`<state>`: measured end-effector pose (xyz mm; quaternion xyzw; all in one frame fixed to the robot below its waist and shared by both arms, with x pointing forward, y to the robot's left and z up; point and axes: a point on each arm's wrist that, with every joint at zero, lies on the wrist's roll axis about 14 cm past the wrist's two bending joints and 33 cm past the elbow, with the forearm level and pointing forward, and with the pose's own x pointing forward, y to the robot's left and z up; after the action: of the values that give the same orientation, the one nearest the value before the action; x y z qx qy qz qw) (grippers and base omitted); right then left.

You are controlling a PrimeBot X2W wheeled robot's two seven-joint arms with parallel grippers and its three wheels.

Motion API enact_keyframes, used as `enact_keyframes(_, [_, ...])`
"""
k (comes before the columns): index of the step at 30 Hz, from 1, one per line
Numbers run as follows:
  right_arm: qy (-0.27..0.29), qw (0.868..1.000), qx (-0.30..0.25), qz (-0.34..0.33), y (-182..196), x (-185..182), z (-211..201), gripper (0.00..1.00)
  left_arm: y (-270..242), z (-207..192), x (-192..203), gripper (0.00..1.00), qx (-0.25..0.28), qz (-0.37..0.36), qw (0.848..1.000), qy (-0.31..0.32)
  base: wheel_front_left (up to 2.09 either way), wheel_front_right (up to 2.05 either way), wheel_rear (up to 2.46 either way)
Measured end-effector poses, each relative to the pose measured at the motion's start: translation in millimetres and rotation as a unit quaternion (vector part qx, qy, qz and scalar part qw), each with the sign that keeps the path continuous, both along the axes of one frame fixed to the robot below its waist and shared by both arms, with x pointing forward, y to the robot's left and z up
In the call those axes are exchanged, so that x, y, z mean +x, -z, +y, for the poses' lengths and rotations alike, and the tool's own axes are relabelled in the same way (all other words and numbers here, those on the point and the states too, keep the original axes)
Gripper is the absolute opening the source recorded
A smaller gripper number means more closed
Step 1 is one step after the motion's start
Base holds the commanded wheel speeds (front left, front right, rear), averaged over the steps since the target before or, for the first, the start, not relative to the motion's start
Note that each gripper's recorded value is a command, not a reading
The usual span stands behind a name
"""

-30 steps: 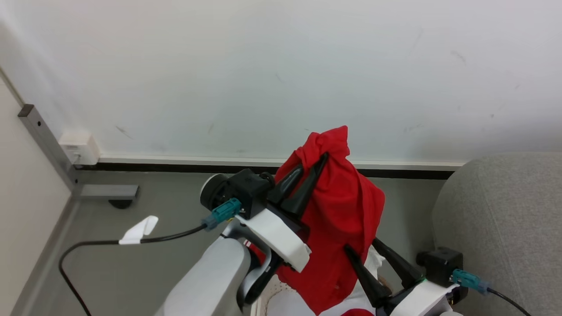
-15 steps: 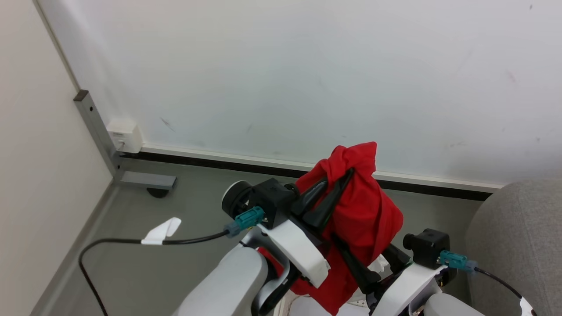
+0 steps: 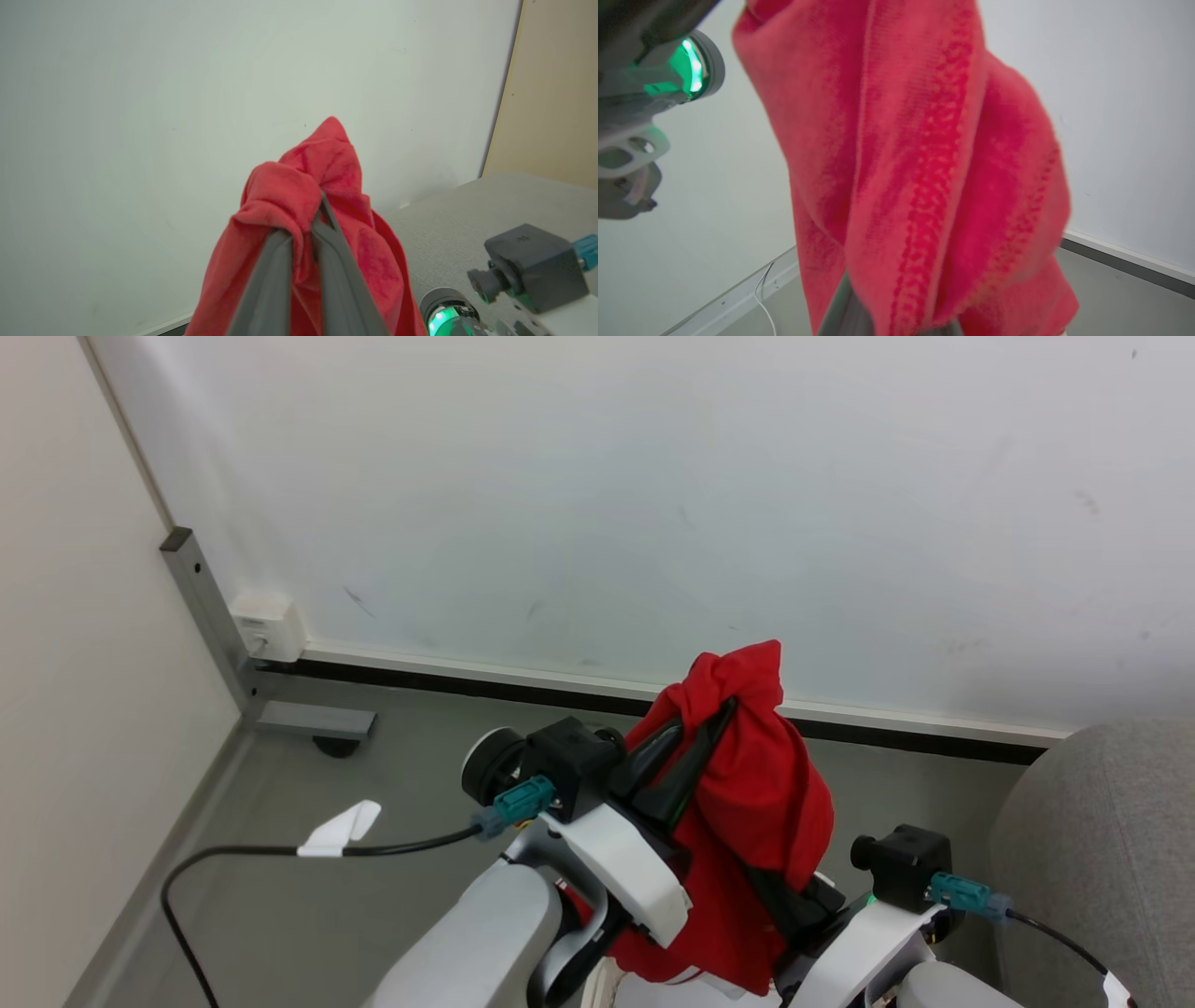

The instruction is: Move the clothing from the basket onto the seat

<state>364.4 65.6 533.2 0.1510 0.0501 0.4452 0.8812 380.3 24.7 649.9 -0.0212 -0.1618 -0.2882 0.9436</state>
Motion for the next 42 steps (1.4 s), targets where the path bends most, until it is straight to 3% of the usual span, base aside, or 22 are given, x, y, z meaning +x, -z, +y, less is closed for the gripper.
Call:
enact_keyframes(17, [0.048,0.998,0.004,-0.043,-18.8,17.8,-29.4,0.0,11.1,-10.8,3.4,0.0,0.003,0.014,1.0,0.012,0.0,0.0,0.0])
enact_keyframes(18, [0.055,0.997,0.004,-0.047,-20.6,19.7,-33.6,0.0,12.6,-13.2,3.1,0.07,0.004,0.015,1.0,0.015,0.0,0.0,0.0])
enact_keyframes(19, [0.061,0.997,0.007,-0.051,-22.9,21.5,-37.8,0.0,14.0,-15.7,2.7,0.22,0.004,0.017,1.0,0.019,0.0,0.0,0.0])
enact_keyframes(20, [0.068,0.996,0.01,-0.055,-26.4,23.4,-42.1,0.0,15.7,-18.6,2.1,0.39,0.005,0.019,1.0,0.024,0.0,0.0,0.0])
enact_keyframes(21, [0.076,0.995,0.014,-0.06,-29.9,25.2,-46.8,0.0,18.1,-21.7,1.2,0.74,0.005,0.022,0.999,0.029,0.0,0.0,0.0])
enact_keyframes(22, [0.076,0.995,0.014,-0.06,-29.9,25.2,-46.8,0.0,18.1,-21.7,1.2,0.74,0.005,0.022,0.999,0.029,0.0,0.0,0.0])
enact_keyframes(23, [0.089,0.994,0.017,-0.068,-34.4,27.8,-56.5,0.0,22.5,-28.0,-0.5,1.0,0.003,0.028,0.999,0.038,0.0,0.0,0.0])
enact_keyframes(32, [0.145,0.983,0.025,-0.106,-56.5,33.0,-100.1,0.0,34.7,-62.9,-11.2,1.0,-0.001,0.038,0.995,0.093,0.0,0.0,0.0])
enact_keyframes(37, [0.2,0.97,0.028,-0.134,-75.9,38.5,-143.5,0.0,42.4,-87.3,-18.9,1.0,0.002,0.045,0.99,0.133,0.0,0.0,0.0])
enact_keyframes(42, [0.274,0.947,0.029,-0.167,-99.5,38.4,-206.4,0.0,51.5,-117.8,-27.7,1.0,0.004,0.053,0.982,0.181,0.0,0.0,0.0])
